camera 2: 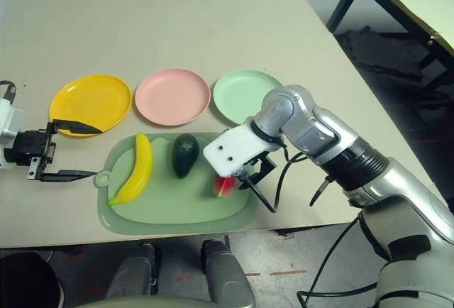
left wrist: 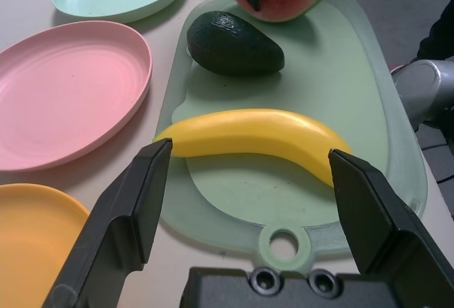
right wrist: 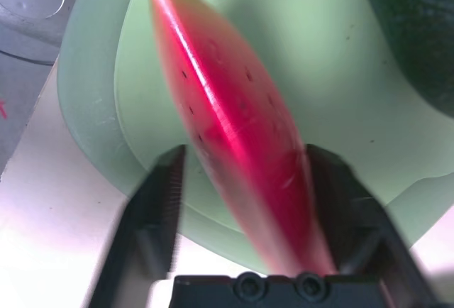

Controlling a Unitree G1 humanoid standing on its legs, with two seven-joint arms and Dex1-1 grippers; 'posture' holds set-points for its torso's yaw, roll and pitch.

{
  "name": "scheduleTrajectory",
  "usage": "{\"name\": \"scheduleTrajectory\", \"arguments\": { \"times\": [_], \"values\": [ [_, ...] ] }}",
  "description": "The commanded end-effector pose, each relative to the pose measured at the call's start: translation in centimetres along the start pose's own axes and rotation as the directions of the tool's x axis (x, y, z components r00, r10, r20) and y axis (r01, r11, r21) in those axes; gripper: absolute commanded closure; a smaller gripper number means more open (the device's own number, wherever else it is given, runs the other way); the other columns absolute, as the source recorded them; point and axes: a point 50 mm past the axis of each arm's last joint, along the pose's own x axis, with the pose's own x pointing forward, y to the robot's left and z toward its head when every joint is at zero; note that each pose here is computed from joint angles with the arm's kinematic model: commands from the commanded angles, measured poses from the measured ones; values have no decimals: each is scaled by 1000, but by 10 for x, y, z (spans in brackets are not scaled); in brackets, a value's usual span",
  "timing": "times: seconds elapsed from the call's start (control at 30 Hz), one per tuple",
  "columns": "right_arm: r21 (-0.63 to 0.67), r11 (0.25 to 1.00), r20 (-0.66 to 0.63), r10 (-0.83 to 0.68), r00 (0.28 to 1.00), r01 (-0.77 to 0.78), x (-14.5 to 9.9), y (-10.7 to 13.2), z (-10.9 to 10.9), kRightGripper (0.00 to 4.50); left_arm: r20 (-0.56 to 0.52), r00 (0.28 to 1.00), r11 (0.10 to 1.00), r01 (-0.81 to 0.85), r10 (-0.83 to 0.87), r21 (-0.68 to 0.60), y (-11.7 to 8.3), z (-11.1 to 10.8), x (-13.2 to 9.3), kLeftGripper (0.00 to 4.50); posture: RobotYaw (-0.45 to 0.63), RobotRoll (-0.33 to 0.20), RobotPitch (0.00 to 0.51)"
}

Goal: Place the fruits into color-matched plates.

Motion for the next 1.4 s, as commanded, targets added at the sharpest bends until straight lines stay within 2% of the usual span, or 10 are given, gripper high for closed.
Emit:
{"name": "scheduleTrajectory", "arguments": {
  "times": [0.03,0.07,0.1,0.3,0.63,1.03,1.4],
  "values": [
    [18,999,-8,32,999,-32,6,6,-3,2571,-18,1000,1000,5,-5,14,0,2,-2,0,4,0,210],
    [21,999,-8,33,999,-32,7,6,-3,2782,-18,1000,1000,4,-4,15,0,2,-2,0,1,0,210],
    [22,999,-9,32,999,-32,7,6,-4,2809,-18,1000,1000,4,-3,16,0,2,-3,0,1,0,210],
    [42,999,-6,34,999,-34,4,8,-5,2810,-18,1000,1000,4,-4,18,1,2,-3,0,-5,0,209],
    [75,997,9,9,1000,-10,-22,4,2,2810,-11,1000,1000,7,-7,10,2,-3,0,0,-21,0,207],
    [111,994,16,-25,1000,23,-40,-5,6,2810,-1,1000,1000,10,-10,25,4,-1,3,0,-23,0,202],
    [120,992,13,-36,999,34,-43,-10,4,2810,34,999,999,10,-11,31,6,6,6,0,-20,0,198]
  ]
}}
